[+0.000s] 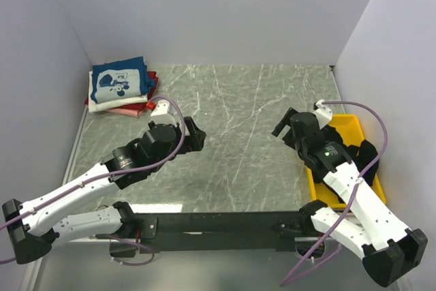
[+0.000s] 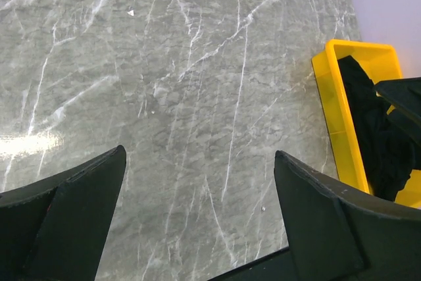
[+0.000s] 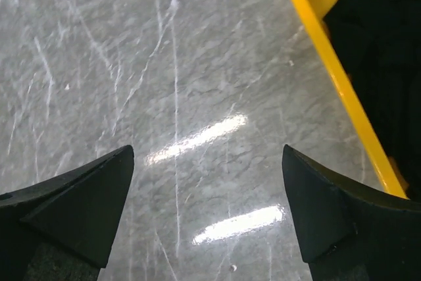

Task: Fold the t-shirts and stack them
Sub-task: Grab the tshirt from the pile

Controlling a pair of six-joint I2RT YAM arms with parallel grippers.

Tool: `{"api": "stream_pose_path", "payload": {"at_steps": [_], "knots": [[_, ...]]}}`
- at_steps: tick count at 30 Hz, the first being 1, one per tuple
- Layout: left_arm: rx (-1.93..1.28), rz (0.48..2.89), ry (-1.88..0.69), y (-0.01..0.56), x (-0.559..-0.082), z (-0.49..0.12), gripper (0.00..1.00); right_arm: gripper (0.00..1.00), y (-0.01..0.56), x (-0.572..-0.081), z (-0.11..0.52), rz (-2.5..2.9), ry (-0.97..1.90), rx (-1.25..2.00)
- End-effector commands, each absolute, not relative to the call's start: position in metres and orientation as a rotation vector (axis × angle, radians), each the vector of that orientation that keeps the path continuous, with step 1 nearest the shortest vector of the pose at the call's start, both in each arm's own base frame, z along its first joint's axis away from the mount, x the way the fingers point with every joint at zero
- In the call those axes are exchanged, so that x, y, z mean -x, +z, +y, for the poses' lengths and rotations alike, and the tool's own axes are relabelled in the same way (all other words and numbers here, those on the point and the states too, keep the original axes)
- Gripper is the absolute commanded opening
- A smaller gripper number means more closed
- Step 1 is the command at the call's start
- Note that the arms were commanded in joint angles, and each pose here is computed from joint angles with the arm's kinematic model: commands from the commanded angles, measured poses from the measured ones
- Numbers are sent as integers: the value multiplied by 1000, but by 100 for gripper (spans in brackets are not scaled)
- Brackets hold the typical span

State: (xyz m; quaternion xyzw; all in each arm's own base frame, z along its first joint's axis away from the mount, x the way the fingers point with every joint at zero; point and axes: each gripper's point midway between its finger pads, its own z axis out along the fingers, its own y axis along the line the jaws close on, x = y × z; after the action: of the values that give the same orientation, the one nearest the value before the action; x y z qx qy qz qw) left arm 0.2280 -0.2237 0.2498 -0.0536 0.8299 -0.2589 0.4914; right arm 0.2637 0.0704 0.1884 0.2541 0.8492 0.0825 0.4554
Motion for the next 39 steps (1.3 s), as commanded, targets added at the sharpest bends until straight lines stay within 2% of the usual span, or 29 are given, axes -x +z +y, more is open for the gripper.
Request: {"api": "stream_pose_path", "payload": {"at_steps": [1, 9, 16, 20, 24, 33, 37, 39], "knots": [[98, 1987, -660, 267, -227, -229, 100, 99, 211, -267, 47, 1996, 114, -751], [55, 2009, -617, 262, -229, -230, 99, 95, 209, -274, 19, 1977, -90, -826], [24, 2030, -600, 260, -230, -234, 99, 92, 193, -288, -44, 1958, -251, -1035], [14, 2041, -590, 259, -231, -236, 99, 90, 167, -286, -90, 1942, -277, -1219], [2, 2048, -579, 258, -231, -237, 99, 89, 133, -278, -109, 1964, -253, -1342], [-15, 2071, -591, 252, -232, -245, 99, 88, 58, -263, -117, 2023, -250, -1527], [-17, 2091, -589, 247, -233, -250, 99, 81, 35, -261, -113, 2087, -250, -1551], [-14, 2098, -590, 246, -233, -251, 100, 70, 32, -262, -112, 2101, -243, -1548]]}}
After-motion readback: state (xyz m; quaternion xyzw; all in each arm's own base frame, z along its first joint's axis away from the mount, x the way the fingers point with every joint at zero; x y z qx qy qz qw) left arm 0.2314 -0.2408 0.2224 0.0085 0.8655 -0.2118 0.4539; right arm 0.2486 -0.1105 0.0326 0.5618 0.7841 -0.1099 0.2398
